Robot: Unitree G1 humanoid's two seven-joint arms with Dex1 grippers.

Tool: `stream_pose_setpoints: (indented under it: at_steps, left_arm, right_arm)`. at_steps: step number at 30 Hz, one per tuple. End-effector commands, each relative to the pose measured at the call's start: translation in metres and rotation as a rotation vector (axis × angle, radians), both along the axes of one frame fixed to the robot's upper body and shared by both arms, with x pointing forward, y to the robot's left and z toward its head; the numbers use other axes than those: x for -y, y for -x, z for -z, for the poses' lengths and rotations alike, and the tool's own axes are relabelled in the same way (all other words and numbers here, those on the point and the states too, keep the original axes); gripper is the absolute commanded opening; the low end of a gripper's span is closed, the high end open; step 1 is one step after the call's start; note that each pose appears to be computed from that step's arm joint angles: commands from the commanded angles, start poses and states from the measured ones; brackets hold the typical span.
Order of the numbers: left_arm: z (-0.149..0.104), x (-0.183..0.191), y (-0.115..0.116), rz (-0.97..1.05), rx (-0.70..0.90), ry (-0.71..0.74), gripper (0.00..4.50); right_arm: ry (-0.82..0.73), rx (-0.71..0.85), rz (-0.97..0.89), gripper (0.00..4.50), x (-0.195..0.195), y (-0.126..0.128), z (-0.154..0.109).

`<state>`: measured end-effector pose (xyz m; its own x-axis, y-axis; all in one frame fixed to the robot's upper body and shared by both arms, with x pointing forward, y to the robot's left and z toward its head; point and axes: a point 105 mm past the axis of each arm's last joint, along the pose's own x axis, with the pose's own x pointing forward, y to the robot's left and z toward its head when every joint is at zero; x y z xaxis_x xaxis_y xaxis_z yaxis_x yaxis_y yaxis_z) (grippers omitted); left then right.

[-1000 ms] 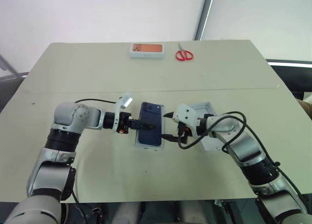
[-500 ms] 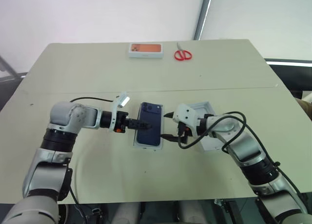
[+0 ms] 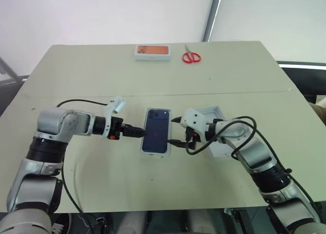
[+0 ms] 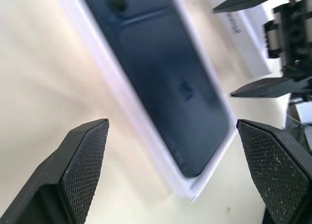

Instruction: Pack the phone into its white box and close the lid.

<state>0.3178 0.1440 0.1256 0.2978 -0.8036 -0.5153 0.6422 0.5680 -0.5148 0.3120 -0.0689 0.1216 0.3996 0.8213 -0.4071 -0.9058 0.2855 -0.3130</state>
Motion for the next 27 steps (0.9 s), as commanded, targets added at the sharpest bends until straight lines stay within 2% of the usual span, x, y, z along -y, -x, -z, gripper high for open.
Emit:
stream_pose_setpoints:
  at_steps: [1, 2, 4, 5, 10, 11, 16, 20, 24, 27]
  left_arm:
    - [-0.011, -0.015, -0.016, -0.090, 0.119, -0.017, 4.41]
    - [-0.009, -0.023, -0.022, -0.129, 0.152, -0.038, 4.19]
    - [-0.004, -0.034, -0.029, -0.191, 0.181, -0.069, 3.55]
    - [-0.001, -0.039, -0.030, -0.206, 0.211, -0.089, 3.07]
    - [0.010, -0.041, -0.033, -0.240, 0.254, -0.106, 0.42]
    - [0.012, -0.039, -0.033, -0.236, 0.249, -0.096, 0.00]
    - [0.034, -0.018, -0.023, -0.149, 0.252, -0.123, 0.00]
    - [0.044, 0.003, -0.021, -0.102, 0.244, -0.114, 0.00]
    - [0.052, 0.026, -0.022, -0.051, 0.239, -0.119, 0.00]
    - [0.060, 0.052, -0.006, 0.055, 0.168, -0.092, 0.00]
  right_arm:
    - [-0.003, 0.047, 0.005, 4.12, 0.003, -0.004, -0.009]
    - [-0.006, 0.046, 0.015, 4.12, 0.005, -0.005, -0.009]
    - [-0.009, 0.044, 0.025, 3.56, 0.007, -0.007, -0.010]
    - [-0.008, 0.047, 0.027, 3.24, 0.009, -0.007, -0.010]
    - [0.014, 0.058, 0.054, 0.62, 0.017, -0.011, -0.009]
    - [0.029, 0.060, 0.056, 0.07, 0.019, -0.012, -0.007]
    - [0.089, 0.069, 0.045, 0.02, 0.016, -0.012, 0.007]
    - [0.210, 0.111, 0.046, 0.02, 0.015, -0.014, 0.026]
    - [0.171, 0.113, 0.030, 0.02, 0.003, -0.012, 0.023]
    - [0.180, 0.132, 0.040, 0.02, 0.006, -0.014, 0.020]
